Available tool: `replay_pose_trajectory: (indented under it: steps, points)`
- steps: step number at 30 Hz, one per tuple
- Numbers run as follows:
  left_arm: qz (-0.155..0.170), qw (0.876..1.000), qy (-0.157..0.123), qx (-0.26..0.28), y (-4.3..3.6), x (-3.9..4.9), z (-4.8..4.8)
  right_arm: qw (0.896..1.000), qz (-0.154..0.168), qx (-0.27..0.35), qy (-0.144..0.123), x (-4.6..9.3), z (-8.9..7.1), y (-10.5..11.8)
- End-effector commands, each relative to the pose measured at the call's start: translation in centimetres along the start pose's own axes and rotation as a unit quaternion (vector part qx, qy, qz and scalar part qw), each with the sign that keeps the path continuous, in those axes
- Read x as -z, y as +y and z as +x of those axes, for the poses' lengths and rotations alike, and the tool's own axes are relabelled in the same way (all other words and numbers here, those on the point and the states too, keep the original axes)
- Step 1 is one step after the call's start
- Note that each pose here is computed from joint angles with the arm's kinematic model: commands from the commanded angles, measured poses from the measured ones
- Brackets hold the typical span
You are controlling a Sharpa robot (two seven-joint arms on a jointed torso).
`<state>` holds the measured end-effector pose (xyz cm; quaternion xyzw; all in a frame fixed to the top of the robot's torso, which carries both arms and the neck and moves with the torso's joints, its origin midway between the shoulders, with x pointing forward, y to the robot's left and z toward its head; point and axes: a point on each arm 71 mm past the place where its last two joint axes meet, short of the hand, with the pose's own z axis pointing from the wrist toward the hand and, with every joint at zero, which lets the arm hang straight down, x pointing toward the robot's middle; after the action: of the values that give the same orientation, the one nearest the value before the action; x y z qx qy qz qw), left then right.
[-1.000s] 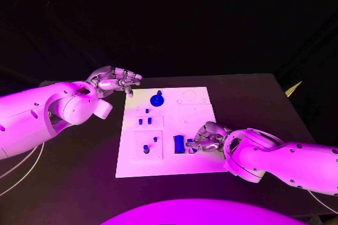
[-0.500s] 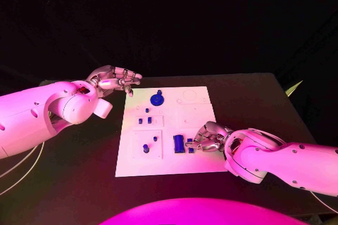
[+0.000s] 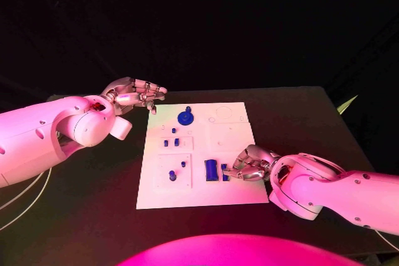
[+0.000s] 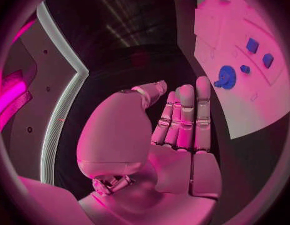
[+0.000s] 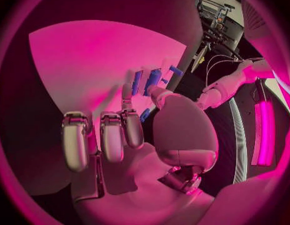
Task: Assemble the parts on the task board
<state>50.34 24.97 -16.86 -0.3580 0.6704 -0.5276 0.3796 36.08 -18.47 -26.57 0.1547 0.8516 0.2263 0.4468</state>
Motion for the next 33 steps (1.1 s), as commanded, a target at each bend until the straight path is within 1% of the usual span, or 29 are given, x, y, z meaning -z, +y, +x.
replay_pose_trajectory:
  steps: [1,6,10,12,15,18,22,24,27,28,31,32,33]
  points:
    - [0.003,1.000,0.007,0.004,-0.12,-0.04,0.22,1.000,-0.008,0.015,0.014,0.1,0.2,-0.1]
    - [0.003,1.000,0.007,0.004,-0.12,-0.05,0.22,0.999,-0.010,0.021,0.026,0.1,0.2,-0.2]
    - [0.004,1.000,0.008,0.004,-0.13,-0.08,0.27,0.999,-0.013,0.023,0.027,0.1,0.2,-0.3]
    - [0.005,1.000,0.008,0.004,-0.14,-0.09,0.29,0.999,-0.015,0.021,0.019,0.0,0.0,-0.4]
    - [0.007,1.000,0.007,0.006,-0.14,-0.11,0.31,1.000,-0.026,0.004,-0.001,-0.1,-0.4,-0.5]
    - [0.011,1.000,0.005,0.009,-0.05,-0.13,0.30,0.998,-0.049,-0.028,-0.020,-0.2,-1.0,-0.5]
    - [0.019,1.000,0.001,0.017,0.20,-0.15,0.33,0.991,-0.099,-0.081,-0.047,-0.6,-2.7,-0.4]
    - [0.024,0.999,-0.003,0.022,0.39,-0.19,0.30,0.983,-0.122,-0.118,-0.064,-1.1,-4.1,-0.4]
    - [0.033,0.999,-0.011,0.031,0.69,-0.37,0.18,0.973,-0.140,-0.167,-0.082,-2.0,-5.9,-0.7]
    - [0.037,0.999,-0.017,0.036,0.83,-0.48,0.07,0.967,-0.144,-0.188,-0.090,-2.4,-6.8,-0.9]
    - [0.050,0.997,-0.037,0.053,1.23,-0.78,-0.46,0.954,-0.151,-0.236,-0.109,-3.7,-8.9,-1.4]
    - [0.054,0.996,-0.045,0.058,1.36,-0.86,-0.65,0.949,-0.154,-0.248,-0.116,-4.3,-9.7,-1.7]
    - [0.062,0.994,-0.058,0.068,1.59,-1.02,-1.02,0.943,-0.160,-0.261,-0.128,-5.1,-10.8,-2.0]
